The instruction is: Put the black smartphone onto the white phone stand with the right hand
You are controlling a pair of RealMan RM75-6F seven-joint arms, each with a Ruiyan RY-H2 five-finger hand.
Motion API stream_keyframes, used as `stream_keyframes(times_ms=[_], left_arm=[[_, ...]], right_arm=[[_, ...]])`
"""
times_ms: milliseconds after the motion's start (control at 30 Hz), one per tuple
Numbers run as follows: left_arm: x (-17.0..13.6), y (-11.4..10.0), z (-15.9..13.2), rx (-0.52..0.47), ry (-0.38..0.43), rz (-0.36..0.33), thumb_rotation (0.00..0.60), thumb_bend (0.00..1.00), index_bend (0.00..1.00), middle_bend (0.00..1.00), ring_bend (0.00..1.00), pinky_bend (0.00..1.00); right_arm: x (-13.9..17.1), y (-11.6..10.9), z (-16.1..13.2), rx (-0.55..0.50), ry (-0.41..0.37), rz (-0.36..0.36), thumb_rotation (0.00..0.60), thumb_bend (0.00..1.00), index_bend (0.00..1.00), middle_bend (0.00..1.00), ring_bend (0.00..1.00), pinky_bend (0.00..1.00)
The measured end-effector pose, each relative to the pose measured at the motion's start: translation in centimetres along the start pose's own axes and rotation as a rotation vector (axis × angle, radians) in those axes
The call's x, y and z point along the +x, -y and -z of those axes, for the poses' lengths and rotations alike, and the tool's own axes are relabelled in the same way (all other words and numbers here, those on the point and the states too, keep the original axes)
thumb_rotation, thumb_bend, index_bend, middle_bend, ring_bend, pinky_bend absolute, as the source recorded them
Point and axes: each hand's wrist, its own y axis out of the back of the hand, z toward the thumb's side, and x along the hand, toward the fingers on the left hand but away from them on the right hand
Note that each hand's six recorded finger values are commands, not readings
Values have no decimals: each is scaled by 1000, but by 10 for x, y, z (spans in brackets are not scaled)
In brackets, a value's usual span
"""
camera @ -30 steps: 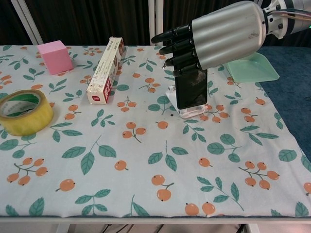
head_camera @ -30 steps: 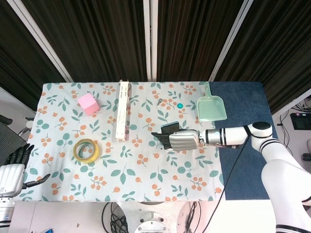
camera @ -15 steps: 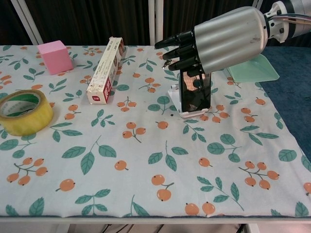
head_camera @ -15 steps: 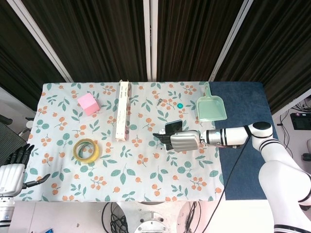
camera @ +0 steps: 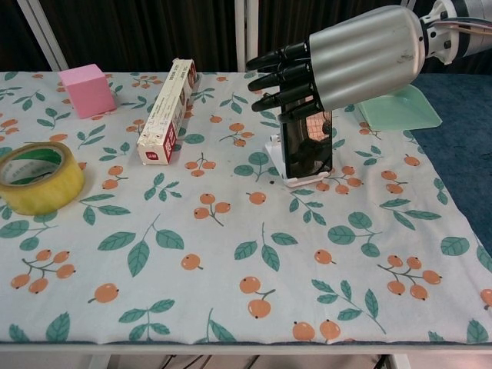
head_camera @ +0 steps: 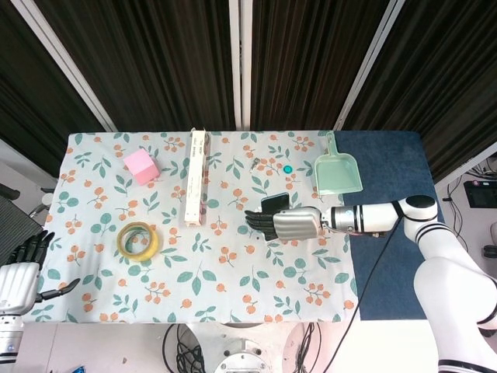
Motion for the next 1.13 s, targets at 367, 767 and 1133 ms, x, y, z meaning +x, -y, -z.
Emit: stream_keyframes(times_ms=[367,767,1133], left_arm=[[1,-7,-1,-2,2,-16,259,82,24,44,66,157],[-1,-11,-10,-4,27,-22,264,82,24,44,67,157],[-6,-15,-23,8,65,-15,262,82,24,44,67,157]], right_arm=[[45,-38,30,-98,274,104,600,247,0,0,0,0],[216,-31,-87,-1033,1191,-273,600,217,0,0,0,0],[314,-57,-232,-1377,1606,-484,600,216,0,0,0,0]])
